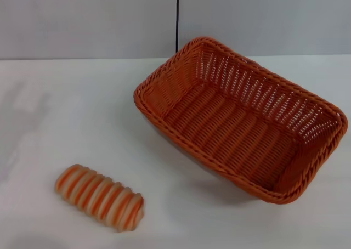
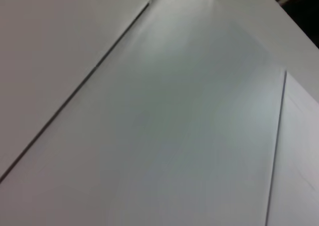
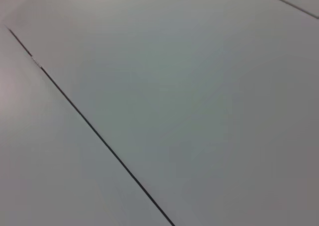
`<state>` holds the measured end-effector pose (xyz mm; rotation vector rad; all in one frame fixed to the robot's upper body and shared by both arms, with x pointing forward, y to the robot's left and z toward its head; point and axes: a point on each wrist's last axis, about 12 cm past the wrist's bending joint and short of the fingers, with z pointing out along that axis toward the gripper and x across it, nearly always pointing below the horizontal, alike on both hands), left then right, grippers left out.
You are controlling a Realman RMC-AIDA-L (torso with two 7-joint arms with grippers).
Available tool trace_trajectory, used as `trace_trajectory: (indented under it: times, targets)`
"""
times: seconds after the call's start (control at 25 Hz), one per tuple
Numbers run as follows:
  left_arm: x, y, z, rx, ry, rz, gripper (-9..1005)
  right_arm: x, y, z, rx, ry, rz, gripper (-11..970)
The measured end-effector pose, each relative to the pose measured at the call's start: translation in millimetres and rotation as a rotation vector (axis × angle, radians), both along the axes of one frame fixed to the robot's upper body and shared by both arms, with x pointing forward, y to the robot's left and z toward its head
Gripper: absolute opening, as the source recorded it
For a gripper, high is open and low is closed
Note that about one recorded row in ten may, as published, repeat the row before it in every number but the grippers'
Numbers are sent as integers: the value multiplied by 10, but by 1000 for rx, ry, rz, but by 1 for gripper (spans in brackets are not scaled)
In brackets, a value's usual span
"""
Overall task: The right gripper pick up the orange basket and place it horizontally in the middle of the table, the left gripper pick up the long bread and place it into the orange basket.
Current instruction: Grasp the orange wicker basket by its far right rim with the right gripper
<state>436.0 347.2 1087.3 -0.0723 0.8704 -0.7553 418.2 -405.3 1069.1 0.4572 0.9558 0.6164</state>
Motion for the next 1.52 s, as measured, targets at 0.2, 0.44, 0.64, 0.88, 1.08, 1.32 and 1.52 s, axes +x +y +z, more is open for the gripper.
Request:
trace_trajectory:
  times: [0.2,0.44,0.64,0.88,1.08,1.32,1.52]
  targets:
    - [11,35,40,7,-22,7,836,-11,-17,20,35,-18,18,555]
    - [-23,58,14,-29,-21,55,779,4,-207,349,-195,-25,172,554]
    - [-48,84,8,-18,-14,58,685,180,-488,836,-339,103,490,553]
    - [-83,66,11,40,-7,9,646,518,-657,1320,-358,391,800,552]
    - [-80,30,8,66,2,-34,645,841,-537,1558,-444,749,987,552]
    - [-73,25,5,71,7,-41,645,1140,-198,1499,-606,1063,1192,552]
    - [-82,23,0,71,11,-46,644,1278,-8,1299,-665,1188,1196,551]
